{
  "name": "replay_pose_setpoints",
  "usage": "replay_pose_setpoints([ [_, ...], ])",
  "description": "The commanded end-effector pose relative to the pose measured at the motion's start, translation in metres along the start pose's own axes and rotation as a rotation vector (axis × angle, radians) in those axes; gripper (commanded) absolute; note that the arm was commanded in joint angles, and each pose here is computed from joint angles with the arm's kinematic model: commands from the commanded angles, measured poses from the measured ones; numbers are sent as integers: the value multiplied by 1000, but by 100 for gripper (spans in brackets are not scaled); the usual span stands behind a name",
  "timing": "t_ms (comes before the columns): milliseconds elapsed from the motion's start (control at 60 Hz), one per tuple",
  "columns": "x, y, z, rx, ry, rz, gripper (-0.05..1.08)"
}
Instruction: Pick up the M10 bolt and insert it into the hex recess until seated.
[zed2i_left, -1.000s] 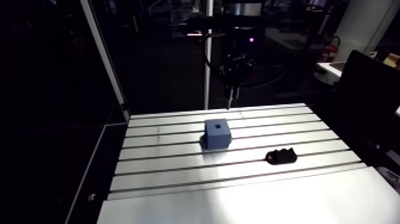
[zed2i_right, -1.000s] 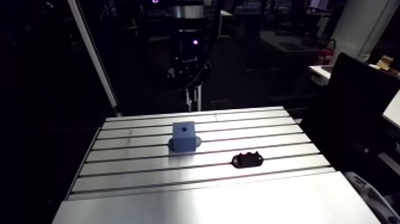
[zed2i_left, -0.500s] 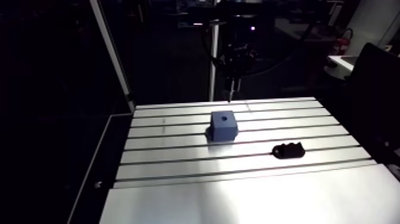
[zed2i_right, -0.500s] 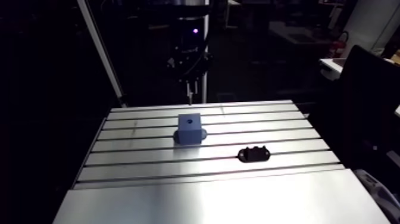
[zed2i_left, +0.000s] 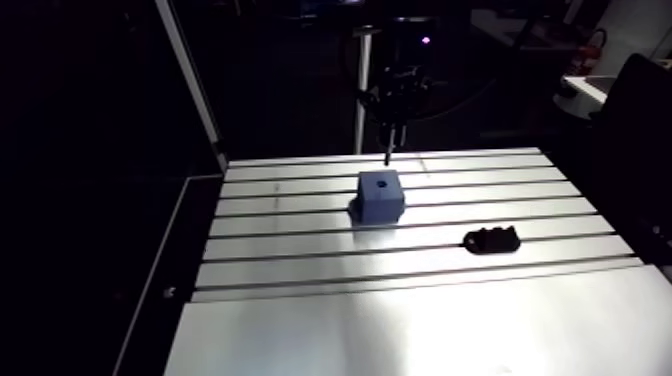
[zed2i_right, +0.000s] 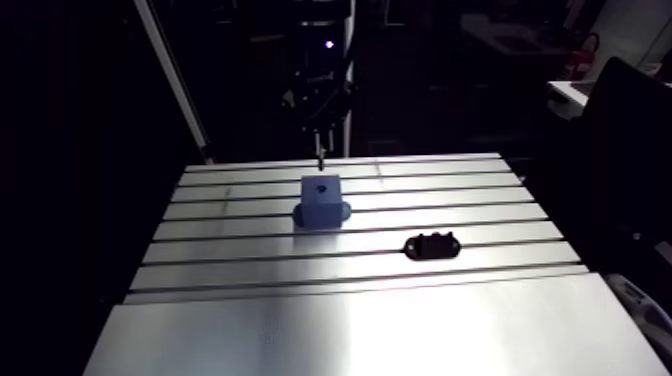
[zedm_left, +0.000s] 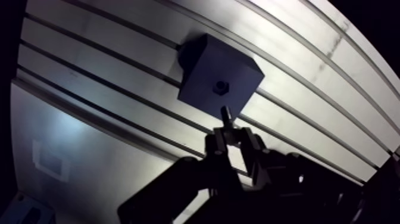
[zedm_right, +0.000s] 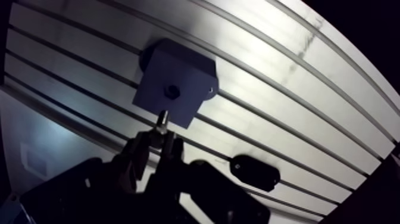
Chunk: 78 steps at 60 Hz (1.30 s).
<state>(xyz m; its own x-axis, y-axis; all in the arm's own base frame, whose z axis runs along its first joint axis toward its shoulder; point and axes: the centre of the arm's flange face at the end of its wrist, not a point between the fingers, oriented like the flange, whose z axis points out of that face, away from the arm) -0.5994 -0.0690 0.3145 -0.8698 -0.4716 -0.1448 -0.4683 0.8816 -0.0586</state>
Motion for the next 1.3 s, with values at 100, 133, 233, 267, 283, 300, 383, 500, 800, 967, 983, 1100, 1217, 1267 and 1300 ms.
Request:
replay_pose_setpoints([
  [100, 8, 0, 12, 9, -13, 2, 104],
  [133, 8, 0, 12, 9, -13, 6, 104],
  [233, 7, 0, 13, 11, -15, 14, 104],
  [267, 7, 0, 14, 12, -16, 15, 104],
  [283, 7, 0, 15, 14, -17, 16, 104],
  [300, 7, 0, 15, 14, -17, 16, 104],
  [383, 6, 0, 18, 16, -21, 17, 104],
  [500, 7, 0, 20, 9, -13, 15, 104],
  [800, 9, 1, 26, 9, -13, 16, 104],
  [967, 11, 1, 27, 7, -11, 15, 104],
  [983, 11, 1, 27, 7, -11, 15, 104],
  [1100, 12, 0, 30, 10, -13, 13, 104],
  [1217, 14, 1, 34, 15, -20, 14, 104],
  [1267, 13, 1, 35, 16, -22, 16, 104],
  [1300, 13, 1, 35, 16, -22, 16, 104],
])
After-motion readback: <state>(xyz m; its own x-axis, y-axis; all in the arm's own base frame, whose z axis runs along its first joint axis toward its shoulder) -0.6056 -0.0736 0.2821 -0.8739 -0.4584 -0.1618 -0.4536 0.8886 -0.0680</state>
